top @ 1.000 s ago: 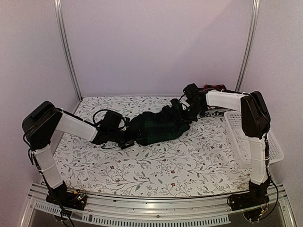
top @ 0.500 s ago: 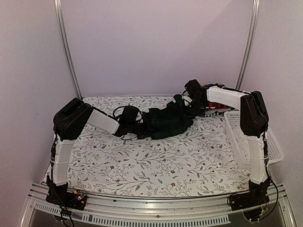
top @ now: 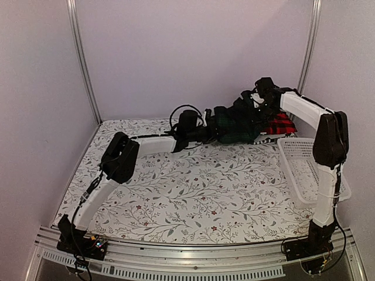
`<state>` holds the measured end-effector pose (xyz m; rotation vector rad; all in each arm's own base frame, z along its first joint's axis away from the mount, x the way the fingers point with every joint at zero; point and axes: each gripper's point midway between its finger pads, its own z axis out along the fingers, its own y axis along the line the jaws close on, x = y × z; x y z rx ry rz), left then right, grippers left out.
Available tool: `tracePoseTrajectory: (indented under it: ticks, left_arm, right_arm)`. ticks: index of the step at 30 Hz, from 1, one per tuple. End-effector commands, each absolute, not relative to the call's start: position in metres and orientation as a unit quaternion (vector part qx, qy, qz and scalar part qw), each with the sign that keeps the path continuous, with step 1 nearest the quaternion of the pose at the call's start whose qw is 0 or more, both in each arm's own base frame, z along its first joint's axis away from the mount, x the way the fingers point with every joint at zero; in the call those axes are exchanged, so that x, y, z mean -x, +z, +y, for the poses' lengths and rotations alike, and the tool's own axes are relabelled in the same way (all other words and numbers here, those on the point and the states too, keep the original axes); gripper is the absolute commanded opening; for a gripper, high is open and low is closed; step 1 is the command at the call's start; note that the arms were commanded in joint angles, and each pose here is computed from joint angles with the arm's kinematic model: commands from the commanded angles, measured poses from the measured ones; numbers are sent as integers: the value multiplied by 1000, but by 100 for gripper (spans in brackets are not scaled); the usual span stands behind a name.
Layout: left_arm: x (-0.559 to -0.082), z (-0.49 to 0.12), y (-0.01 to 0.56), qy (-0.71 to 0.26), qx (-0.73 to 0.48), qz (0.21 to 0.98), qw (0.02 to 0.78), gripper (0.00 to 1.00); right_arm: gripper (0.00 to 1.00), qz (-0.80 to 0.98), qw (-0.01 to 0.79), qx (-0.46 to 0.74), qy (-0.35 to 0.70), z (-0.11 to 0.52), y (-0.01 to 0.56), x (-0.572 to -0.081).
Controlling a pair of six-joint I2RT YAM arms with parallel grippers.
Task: Fold and stack the mixed laundry pile
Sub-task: Place the square-folded skirt at the corner of the board.
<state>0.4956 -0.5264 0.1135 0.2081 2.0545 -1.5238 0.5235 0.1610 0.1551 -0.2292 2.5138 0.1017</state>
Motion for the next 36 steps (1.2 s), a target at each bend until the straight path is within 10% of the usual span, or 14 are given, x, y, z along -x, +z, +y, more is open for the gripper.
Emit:
tracePoseTrajectory:
  ticks: [1,20,28,36]
  left_arm:
    - [-497,-556,142,-634,-95,698,318,0]
    - [-551,-529,102,-651,72,650,384,15]
    - [-548,-515,51,-616,102,709,327,91]
    - [-528,-510,31,-613,92,728,292,100]
  right_arm:
    - [0,904,420,74,28,134,248,-551]
    - [0,889,453,68,3,118,246,-596]
    - [0,884,462,72,-1,118,251,-603]
    - [0,868,491,70,-2,116,289,-598]
